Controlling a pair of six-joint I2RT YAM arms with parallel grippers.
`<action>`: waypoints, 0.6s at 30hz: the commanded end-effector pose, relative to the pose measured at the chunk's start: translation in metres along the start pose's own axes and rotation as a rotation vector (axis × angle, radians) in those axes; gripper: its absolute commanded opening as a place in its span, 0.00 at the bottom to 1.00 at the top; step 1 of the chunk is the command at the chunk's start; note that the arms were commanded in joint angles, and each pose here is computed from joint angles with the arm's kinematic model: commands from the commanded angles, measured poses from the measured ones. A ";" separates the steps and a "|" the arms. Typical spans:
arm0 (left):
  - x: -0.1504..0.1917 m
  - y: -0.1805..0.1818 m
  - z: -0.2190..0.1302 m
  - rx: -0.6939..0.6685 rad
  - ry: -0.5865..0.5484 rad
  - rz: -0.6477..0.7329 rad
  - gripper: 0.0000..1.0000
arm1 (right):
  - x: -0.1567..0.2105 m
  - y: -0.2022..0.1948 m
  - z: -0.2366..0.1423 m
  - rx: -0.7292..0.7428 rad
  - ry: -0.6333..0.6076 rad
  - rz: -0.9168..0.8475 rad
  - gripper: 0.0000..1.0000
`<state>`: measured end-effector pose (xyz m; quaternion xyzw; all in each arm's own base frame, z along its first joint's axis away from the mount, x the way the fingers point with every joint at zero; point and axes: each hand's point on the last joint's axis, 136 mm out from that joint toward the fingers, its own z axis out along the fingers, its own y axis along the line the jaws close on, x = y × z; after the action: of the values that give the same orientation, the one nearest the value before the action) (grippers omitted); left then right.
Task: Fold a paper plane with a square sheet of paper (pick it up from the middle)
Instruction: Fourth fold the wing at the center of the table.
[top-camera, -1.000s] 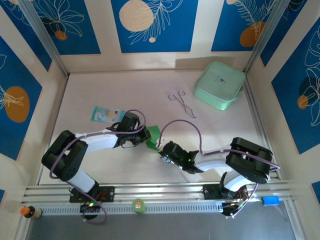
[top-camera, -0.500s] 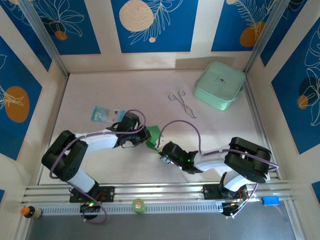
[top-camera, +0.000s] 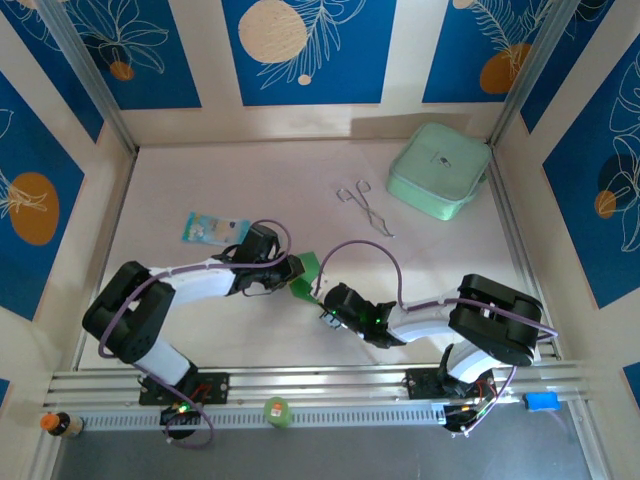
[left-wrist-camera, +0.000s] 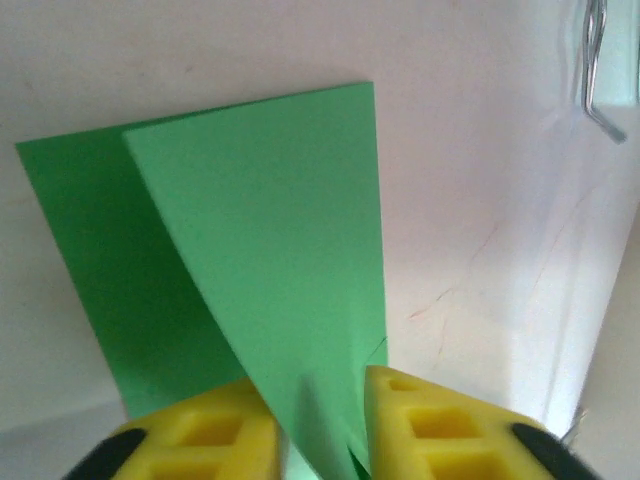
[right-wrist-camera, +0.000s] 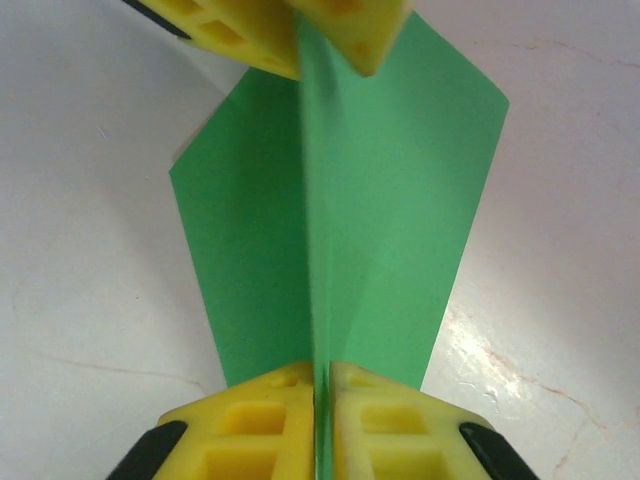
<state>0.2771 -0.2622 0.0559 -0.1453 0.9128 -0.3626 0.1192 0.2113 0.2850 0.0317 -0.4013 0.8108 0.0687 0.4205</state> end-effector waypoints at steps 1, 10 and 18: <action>-0.011 -0.010 -0.013 0.015 -0.050 0.012 0.37 | -0.007 0.001 -0.001 -0.022 -0.015 0.054 0.09; -0.021 -0.010 -0.033 -0.012 -0.139 0.035 0.51 | 0.001 0.003 0.004 -0.080 0.020 0.175 0.06; -0.022 -0.009 -0.037 -0.013 -0.153 0.041 0.51 | 0.007 0.008 0.007 -0.176 0.039 0.303 0.05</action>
<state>0.2869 -0.2461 0.0919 -0.1538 0.9030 -0.3552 0.1866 0.2151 0.2851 0.0263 -0.3282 0.8524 0.1525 0.3773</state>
